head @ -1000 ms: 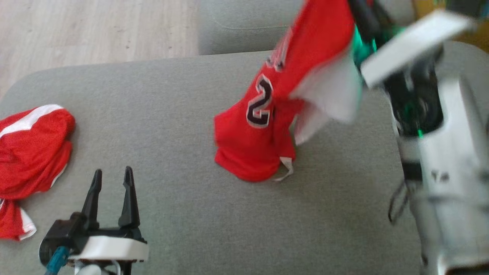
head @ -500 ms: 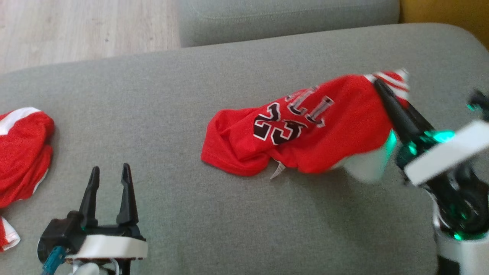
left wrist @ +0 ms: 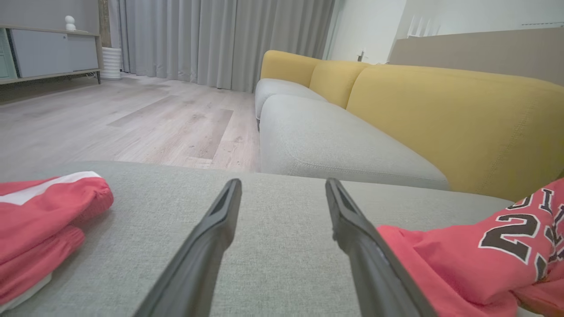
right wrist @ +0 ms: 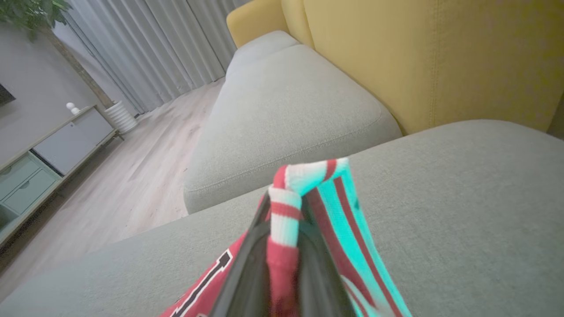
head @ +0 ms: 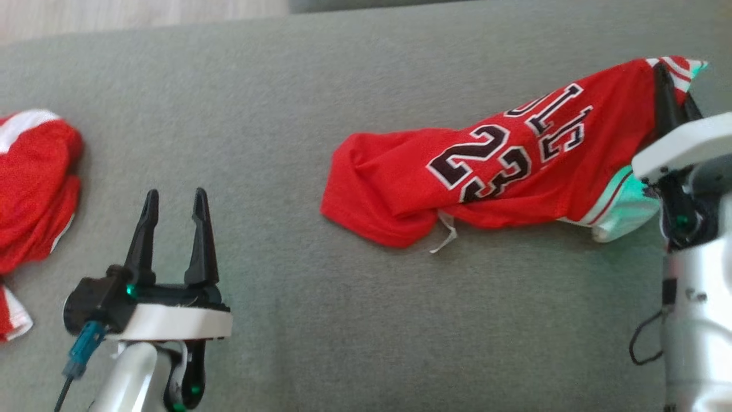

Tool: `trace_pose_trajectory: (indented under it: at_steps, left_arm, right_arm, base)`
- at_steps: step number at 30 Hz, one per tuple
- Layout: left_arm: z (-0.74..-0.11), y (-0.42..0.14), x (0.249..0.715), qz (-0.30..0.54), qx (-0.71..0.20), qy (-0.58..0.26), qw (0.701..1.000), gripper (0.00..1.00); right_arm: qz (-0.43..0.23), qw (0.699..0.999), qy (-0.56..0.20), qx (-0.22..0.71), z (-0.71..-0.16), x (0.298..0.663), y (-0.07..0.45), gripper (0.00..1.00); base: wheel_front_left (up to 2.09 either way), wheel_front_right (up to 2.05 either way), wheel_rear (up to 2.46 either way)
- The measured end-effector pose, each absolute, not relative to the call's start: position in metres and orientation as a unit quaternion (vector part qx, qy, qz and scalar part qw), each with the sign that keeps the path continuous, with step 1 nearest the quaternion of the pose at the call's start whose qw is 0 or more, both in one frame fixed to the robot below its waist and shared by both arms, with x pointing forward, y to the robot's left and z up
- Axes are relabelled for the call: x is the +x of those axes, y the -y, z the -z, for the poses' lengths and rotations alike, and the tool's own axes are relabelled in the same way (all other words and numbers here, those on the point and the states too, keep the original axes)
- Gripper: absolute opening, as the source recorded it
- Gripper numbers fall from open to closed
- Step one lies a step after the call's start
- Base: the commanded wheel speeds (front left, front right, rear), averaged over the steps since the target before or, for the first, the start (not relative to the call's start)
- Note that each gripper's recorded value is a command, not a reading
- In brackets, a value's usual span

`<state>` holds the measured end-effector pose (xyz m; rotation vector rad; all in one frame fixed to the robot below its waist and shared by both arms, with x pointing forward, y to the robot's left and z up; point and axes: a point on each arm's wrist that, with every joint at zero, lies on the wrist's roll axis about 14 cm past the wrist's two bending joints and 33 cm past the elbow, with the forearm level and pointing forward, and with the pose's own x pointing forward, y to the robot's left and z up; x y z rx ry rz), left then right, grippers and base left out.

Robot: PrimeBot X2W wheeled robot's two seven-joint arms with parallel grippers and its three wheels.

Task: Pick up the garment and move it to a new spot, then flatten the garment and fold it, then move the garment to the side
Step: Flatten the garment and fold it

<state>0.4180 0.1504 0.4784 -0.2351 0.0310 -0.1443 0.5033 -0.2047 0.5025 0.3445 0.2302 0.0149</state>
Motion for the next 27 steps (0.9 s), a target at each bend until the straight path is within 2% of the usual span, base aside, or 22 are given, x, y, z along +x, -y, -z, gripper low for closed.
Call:
trace_pose_trajectory:
  at_steps: [1, 3, 7, 15, 19, 27]
  left_arm:
    - [-0.474, -0.154, 0.418, 0.067, -0.114, -0.021, 0.991, 1.00]
    - [-0.468, -0.156, 0.417, 0.062, -0.112, -0.028, 0.991, 1.00]
    - [-0.464, -0.158, 0.413, 0.058, -0.112, -0.036, 0.991, 1.00]
    - [-0.478, -0.161, 0.405, 0.052, -0.114, -0.017, 0.992, 1.00]
    - [-0.476, -0.162, 0.389, 0.050, -0.115, -0.023, 0.992, 1.00]
    - [-0.485, -0.154, 0.378, 0.063, -0.116, -0.012, 0.991, 1.00]
  right_arm:
    - [-0.008, 0.977, -0.121, 0.174, -0.490, 0.515, 0.200, 0.19]
    - [-0.018, 0.977, -0.132, 0.168, -0.478, 0.523, 0.190, 1.00]
    - [-0.049, 0.982, -0.129, 0.126, -0.476, 0.530, 0.173, 1.00]
    - [-0.046, 0.995, -0.079, 0.031, -0.503, 0.508, 0.195, 1.00]
    - [-0.027, 0.996, -0.090, 0.006, -0.494, 0.469, 0.211, 1.00]
    - [0.002, 0.990, -0.135, 0.031, -0.476, 0.398, 0.209, 1.00]
  base:
    - [0.00, 0.00, 0.00]
    - [0.00, 0.00, 0.00]
    - [0.00, 0.00, 0.00]
    - [0.00, 0.00, 0.00]
    - [0.00, 0.00, 0.00]
    - [0.00, 0.00, 0.00]
